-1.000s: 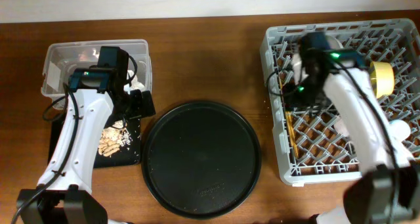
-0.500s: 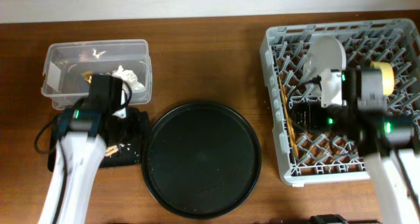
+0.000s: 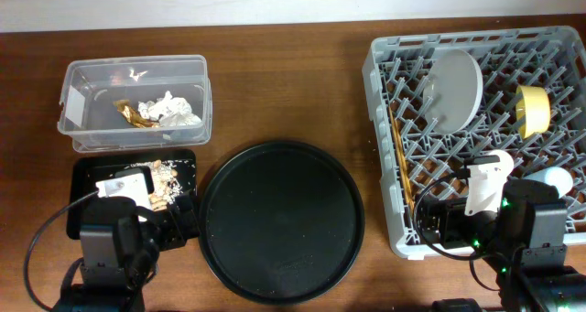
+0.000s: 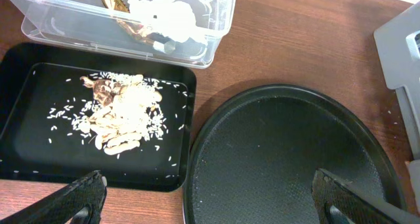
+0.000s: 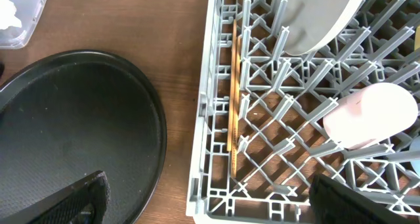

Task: Sort waste into correct bins and load items into the dishwasher rack

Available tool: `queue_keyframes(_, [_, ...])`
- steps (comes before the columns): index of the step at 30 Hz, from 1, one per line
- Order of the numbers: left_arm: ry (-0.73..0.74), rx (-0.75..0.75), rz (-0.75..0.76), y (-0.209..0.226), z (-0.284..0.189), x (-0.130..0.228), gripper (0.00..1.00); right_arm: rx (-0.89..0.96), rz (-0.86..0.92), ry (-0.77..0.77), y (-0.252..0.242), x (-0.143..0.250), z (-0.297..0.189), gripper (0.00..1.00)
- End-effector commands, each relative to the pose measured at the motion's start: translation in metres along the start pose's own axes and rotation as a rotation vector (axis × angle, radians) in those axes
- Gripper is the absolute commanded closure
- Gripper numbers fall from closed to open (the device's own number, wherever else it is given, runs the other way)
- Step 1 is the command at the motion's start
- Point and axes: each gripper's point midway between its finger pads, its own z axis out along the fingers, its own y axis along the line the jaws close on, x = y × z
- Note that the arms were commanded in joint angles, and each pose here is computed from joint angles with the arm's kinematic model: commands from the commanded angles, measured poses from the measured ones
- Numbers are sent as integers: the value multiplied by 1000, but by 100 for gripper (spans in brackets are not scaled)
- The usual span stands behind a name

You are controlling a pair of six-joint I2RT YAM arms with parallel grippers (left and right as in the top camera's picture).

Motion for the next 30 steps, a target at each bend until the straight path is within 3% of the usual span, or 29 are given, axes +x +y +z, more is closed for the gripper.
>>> queue_keyframes(1, [3,2,12,0,1,2,1,14,14,7,-3,2,2,2])
queue_keyframes(7, [3,2,12,0,1,2,1,36,-36,-37,-5,2,-8,2])
queue_keyframes(11, [3,2,12,0,1,2,1,18,-94,-302,3,-15,-20,2])
queue_keyframes(16, [3,2,11,0,1,2,1,-8,-129,-642,5,0,8,2])
queue_keyframes(22, [3,2,12,0,1,2,1,13,-131,-829,-3,-2,42,1])
queue_keyframes(25, [3,2,11,0,1,2,1,40,-123,-865,-12,2,56,2])
queue_keyframes(30, [3,2,12,0,1,2,1,47,-108,-708,-17,30,84,2])
